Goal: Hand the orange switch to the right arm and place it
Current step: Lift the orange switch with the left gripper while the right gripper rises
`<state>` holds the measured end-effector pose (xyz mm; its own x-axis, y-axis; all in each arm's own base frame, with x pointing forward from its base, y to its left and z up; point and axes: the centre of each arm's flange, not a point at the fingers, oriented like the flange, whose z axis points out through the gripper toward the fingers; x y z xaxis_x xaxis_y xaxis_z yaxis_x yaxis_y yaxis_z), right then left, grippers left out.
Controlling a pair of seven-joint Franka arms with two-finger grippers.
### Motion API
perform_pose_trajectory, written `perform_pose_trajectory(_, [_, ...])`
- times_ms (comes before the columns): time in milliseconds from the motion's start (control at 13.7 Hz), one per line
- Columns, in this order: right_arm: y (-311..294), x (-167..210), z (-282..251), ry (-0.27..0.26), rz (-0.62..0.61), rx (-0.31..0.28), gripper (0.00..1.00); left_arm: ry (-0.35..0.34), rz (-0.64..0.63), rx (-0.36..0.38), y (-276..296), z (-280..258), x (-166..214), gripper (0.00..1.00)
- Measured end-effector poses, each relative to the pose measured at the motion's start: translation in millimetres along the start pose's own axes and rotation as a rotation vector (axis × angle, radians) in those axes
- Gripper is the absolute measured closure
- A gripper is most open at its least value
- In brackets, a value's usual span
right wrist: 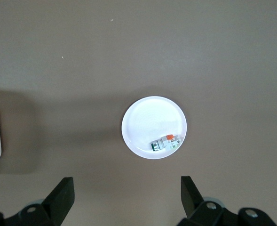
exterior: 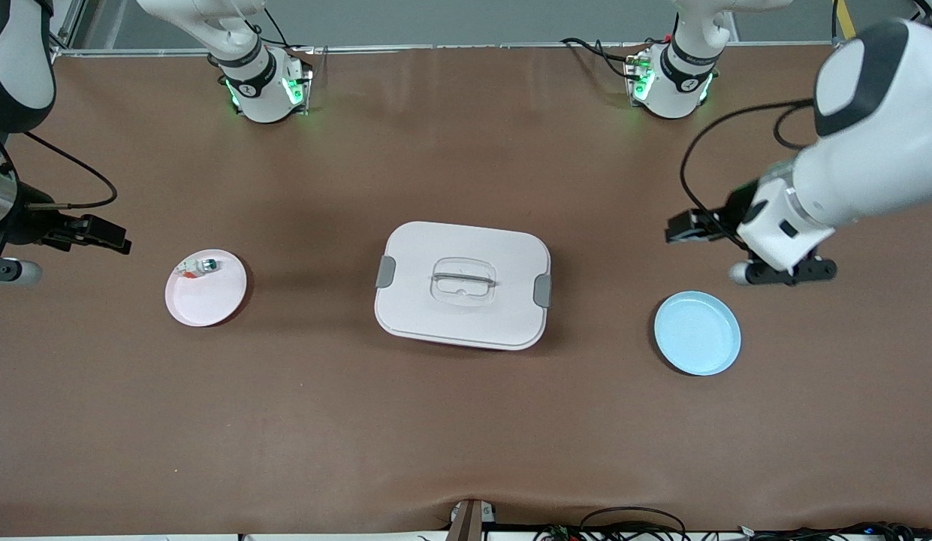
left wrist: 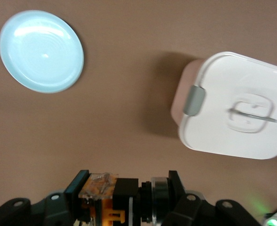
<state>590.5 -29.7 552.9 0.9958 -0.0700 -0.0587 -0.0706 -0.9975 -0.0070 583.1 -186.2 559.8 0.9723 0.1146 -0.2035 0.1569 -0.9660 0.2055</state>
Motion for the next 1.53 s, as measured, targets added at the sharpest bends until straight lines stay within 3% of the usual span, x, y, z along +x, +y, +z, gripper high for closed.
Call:
perform_pose_trajectory(437, [1,1,-4,0.008,0.0,-0.005,0.0,-0.118,-0.332,-0.139,111,18,-63,0.28])
perform_pose_trajectory(728, [0,-1,-1,-0.014,-0.002,-0.009,0.0,-0.119,-0.695,-0.322,185,28,-84,0.28])
perform_pose_trajectory(947, [-26,-1,-1,-0.006,-0.04,0.008,0.0,-0.12,-0.921,-0.5,244,43,-102,0.28])
perform_pose_trajectory(1238, [-80,-3,2,-0.03,-0.053,0.254,0.0,-0.169,-1.078,-0.636,289,64,-124,0.28])
perform_pose_trajectory(1530, [-111,-5,-5,-0.053,-0.038,0.519,0.0,-0.213,-1.15,-0.625,309,109,-125,0.28])
